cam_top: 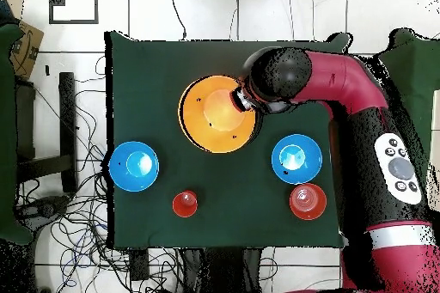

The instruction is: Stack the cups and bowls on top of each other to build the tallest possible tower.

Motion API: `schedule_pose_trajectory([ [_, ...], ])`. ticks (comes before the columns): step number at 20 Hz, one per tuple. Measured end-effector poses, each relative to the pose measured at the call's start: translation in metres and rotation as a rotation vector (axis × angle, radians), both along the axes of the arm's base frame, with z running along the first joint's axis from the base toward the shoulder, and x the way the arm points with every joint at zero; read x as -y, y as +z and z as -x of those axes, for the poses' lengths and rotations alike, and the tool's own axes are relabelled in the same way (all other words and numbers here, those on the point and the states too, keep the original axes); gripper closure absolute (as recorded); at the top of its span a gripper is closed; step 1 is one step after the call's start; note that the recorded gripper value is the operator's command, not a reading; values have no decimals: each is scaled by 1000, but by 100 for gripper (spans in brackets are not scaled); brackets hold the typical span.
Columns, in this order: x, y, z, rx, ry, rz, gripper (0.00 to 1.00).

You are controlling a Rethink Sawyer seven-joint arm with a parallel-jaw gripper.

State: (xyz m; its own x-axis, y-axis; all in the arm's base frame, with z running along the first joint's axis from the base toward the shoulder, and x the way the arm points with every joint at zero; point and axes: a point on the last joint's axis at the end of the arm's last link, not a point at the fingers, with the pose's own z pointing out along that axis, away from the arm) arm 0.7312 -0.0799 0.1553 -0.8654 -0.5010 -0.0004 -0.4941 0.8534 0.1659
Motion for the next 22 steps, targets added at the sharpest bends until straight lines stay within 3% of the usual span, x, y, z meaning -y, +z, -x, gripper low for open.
schedule_pose_trajectory([
  [22, -6, -4, 0, -4, 11, 2, 100],
])
